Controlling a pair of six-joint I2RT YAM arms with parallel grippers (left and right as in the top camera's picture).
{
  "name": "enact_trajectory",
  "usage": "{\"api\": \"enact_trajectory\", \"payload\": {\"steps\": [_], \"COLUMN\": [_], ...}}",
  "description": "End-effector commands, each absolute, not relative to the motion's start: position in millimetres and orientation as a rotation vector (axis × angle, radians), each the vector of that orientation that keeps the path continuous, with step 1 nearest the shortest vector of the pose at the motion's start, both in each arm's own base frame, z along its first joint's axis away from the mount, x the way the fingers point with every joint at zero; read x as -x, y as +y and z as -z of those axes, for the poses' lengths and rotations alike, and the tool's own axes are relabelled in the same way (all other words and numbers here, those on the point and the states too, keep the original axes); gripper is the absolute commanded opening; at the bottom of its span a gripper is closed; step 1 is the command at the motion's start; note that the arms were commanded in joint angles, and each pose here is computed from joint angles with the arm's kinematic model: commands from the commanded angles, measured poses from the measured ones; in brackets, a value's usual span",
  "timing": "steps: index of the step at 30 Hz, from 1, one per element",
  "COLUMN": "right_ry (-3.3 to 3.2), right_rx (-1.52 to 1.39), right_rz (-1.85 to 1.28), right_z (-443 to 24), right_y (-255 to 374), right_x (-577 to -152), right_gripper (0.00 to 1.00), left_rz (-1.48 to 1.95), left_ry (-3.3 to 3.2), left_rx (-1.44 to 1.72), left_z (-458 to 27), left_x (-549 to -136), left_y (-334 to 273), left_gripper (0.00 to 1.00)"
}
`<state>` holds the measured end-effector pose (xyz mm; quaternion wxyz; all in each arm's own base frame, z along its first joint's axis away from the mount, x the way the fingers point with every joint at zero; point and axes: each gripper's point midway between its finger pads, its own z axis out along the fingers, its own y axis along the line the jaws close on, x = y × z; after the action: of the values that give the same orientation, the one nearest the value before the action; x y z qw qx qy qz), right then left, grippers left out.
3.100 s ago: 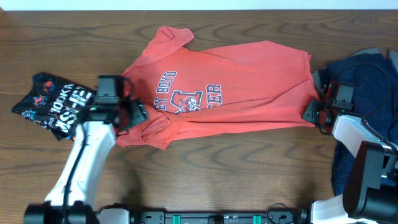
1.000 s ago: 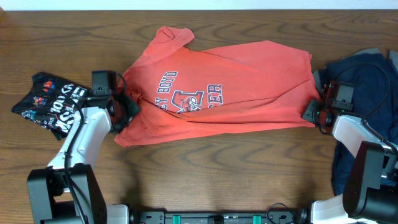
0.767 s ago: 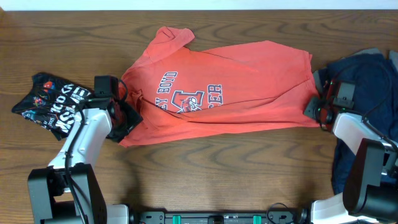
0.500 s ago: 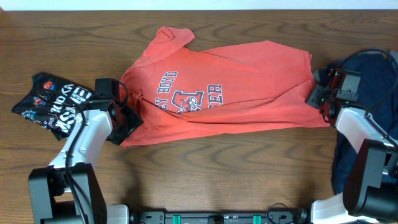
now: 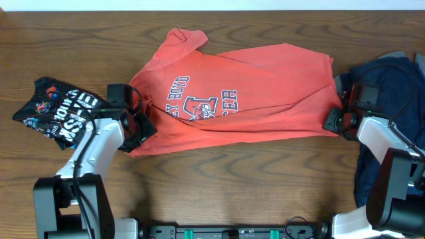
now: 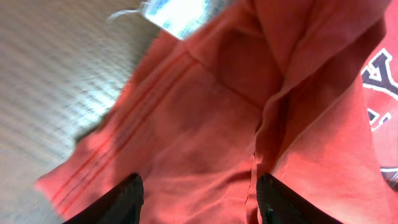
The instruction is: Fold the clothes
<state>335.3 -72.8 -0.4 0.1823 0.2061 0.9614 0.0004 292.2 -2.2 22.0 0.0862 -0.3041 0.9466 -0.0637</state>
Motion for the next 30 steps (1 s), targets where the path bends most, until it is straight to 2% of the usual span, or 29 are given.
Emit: {"api": "enact_trajectory", "payload": {"steps": [1,6,13,21,25,30], "right_ry": [2.745,2.762,2.894,3.088,3.087,2.98], "right_rx": [-0.541,-0.595,-0.669,-0.821,-0.803,-0.739], "right_rz": [0.094,0.259,0.203,0.195,0.117,-0.023], "right_z": [8.6,15.2,25.8,29.0,25.9,-4.4], "right_y": [-78.0,-95.3,-83.0,-67.3,-60.1,-53.4], "right_x": [-324.0,-306.8,-273.7,-219.9,-225.8,-263.0], "right_gripper": [0.52,0.52,0.52,0.59,0.62,0.65], "left_rz": [0.113,-0.023,-0.166,-0.155,0.131,0.293], "left_ry": [2.89,2.934,2.921,2.833,2.852,2.781], "left_rx": [0.877,0.904,1.081,1.336,1.234,1.041], "left_z": [-1.7,11.0,12.3,11.5,2.0,-32.8], "left_x": [-274.3,-251.6,-230.2,-217.6,-238.0,-268.9], "left_y": [2.3,15.3,47.9,85.4,67.4,48.8], "left_gripper": [0.6,0.6,0.63,0.67,0.71,0.79]}}
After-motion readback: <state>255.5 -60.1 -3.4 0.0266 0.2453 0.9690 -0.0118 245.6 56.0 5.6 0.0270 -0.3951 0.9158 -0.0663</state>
